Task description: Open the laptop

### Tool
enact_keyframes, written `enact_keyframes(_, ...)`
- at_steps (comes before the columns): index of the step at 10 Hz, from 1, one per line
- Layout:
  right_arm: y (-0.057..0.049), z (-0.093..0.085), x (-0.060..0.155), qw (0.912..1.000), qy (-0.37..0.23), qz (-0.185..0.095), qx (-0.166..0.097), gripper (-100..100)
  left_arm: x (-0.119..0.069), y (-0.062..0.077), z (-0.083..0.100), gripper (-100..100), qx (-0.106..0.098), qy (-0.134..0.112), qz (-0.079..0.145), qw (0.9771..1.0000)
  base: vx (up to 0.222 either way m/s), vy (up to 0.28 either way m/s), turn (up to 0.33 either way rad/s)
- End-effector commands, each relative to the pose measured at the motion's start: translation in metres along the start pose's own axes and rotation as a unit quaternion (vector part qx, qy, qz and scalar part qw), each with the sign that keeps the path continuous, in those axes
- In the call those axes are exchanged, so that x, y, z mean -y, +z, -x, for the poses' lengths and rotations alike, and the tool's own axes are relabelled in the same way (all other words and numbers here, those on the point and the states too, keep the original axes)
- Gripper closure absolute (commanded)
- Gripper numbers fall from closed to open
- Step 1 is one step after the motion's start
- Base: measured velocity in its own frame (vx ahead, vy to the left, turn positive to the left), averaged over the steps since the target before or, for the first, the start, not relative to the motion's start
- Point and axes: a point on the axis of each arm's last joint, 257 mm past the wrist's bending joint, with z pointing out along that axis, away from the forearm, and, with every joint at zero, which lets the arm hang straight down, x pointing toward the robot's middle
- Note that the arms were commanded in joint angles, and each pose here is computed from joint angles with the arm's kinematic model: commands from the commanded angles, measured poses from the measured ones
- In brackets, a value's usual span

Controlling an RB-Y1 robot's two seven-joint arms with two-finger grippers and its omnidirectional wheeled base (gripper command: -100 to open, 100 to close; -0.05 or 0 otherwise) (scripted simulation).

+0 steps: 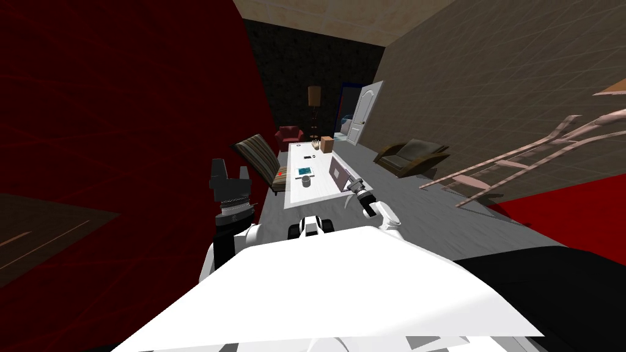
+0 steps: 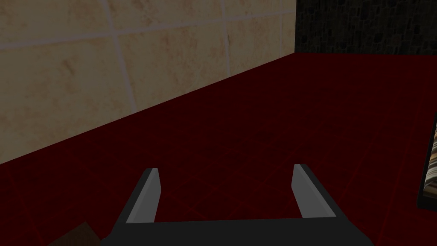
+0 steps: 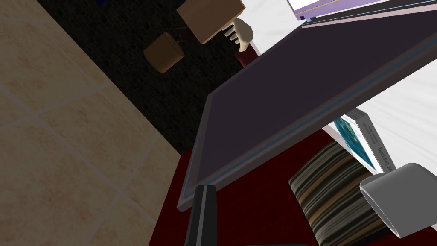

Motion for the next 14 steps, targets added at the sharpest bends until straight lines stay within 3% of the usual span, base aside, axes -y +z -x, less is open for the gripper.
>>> enact_keyframes(1,0.007,-0.007,0.002,0.9986,0.053,-0.001,-0.006,100,0.000,0.000,0.000,0,0.000,0.000,0.000,1.0000,-0.040,-0.088,0.042)
enact_keyframes(7,0.023,-0.021,0.008,0.9853,0.169,-0.007,-0.018,100,0.000,0.000,0.000,0,0.000,0.000,0.000,1.0000,-0.038,-0.085,0.045)
enact_keyframes(8,0.022,-0.018,0.008,0.9877,0.155,-0.006,-0.016,100,0.000,0.000,0.000,0,0.000,0.000,0.000,1.0000,-0.019,-0.036,0.009)
enact_keyframes(9,0.019,-0.016,0.012,0.9918,0.127,-0.005,-0.015,-100,0.000,0.000,0.000,0,0.000,0.000,0.000,1.0000,0.016,0.037,-0.022)
enact_keyframes(14,0.011,-0.011,0.020,0.9991,0.041,-0.002,-0.013,-100,0.000,0.000,0.000,0,0.000,0.000,0.000,1.0000,0.022,0.090,-0.017)
